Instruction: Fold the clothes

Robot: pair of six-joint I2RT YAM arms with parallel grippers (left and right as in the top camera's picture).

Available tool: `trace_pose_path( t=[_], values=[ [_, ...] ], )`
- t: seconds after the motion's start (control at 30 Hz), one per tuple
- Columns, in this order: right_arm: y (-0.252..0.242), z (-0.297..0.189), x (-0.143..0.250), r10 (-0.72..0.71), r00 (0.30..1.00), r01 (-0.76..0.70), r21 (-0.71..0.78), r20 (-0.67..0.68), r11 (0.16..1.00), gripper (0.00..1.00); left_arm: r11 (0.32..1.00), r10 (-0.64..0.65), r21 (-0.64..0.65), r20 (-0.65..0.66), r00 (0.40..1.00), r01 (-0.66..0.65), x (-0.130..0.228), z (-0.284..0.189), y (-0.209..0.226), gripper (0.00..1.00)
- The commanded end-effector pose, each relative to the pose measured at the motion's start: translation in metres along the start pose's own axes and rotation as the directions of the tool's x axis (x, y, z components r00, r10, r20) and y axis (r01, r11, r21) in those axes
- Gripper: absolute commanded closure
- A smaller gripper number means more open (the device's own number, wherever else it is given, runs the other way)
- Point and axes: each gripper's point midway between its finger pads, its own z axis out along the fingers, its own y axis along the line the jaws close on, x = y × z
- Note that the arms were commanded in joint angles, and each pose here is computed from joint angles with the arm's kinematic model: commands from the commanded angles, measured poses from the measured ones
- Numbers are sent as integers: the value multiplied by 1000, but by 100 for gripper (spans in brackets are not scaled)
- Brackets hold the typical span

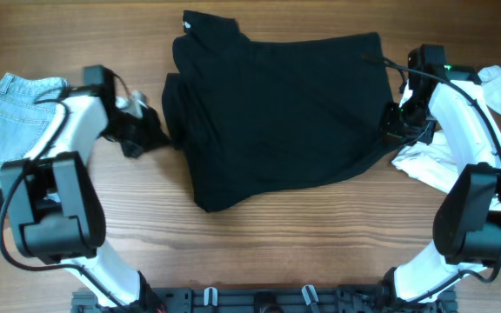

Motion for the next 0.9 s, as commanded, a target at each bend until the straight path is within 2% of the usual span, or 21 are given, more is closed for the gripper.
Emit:
trace_pose_path(
  t=[0.0,0.07,0.13,0.27,0.33,0.4,0.5,0.67,0.73,0.8,0.83,0.87],
  values=[
    [3,3,1,-17,1000,17,-11,-9,1000,87,992,72,-89,-187,980,-90,56,7,-8,96],
    [3,3,1,-18,1000,18,-10,-10,1000,86,975,126,-140,-292,948,-173,85,11,-7,96],
    [2,3,2,-17,1000,17,-7,-13,1000,85,940,141,-254,-312,940,-225,104,21,7,96],
    [-2,3,3,-18,1000,18,18,-16,1000,75,916,169,-334,-185,968,-223,126,29,11,96],
    [-2,3,3,-15,1000,16,18,-16,1000,73,916,232,-310,-110,967,-255,139,33,2,96],
    [-2,3,3,-15,1000,15,17,-18,1000,73,888,320,-319,-92,943,-332,150,43,-2,78],
    [-2,3,4,-16,1000,16,18,-20,1000,73,838,383,-393,-71,921,-379,148,53,1,76],
    [-7,2,18,-18,997,21,35,-78,999,73,811,418,-417,-76,905,-410,150,55,-1,71],
    [-8,2,23,-15,995,19,39,-98,999,73,796,432,-448,-50,901,-407,143,53,1,74],
    [-9,4,28,-5,993,10,44,-115,999,78,800,442,-439,-29,896,-409,138,55,-3,92],
    [-10,9,32,12,992,-6,48,-124,999,80,801,444,-437,-27,896,-410,138,55,-4,95],
    [-10,12,34,17,992,-11,50,-129,999,77,800,443,-438,-27,896,-410,138,55,-4,94]
  ],
)
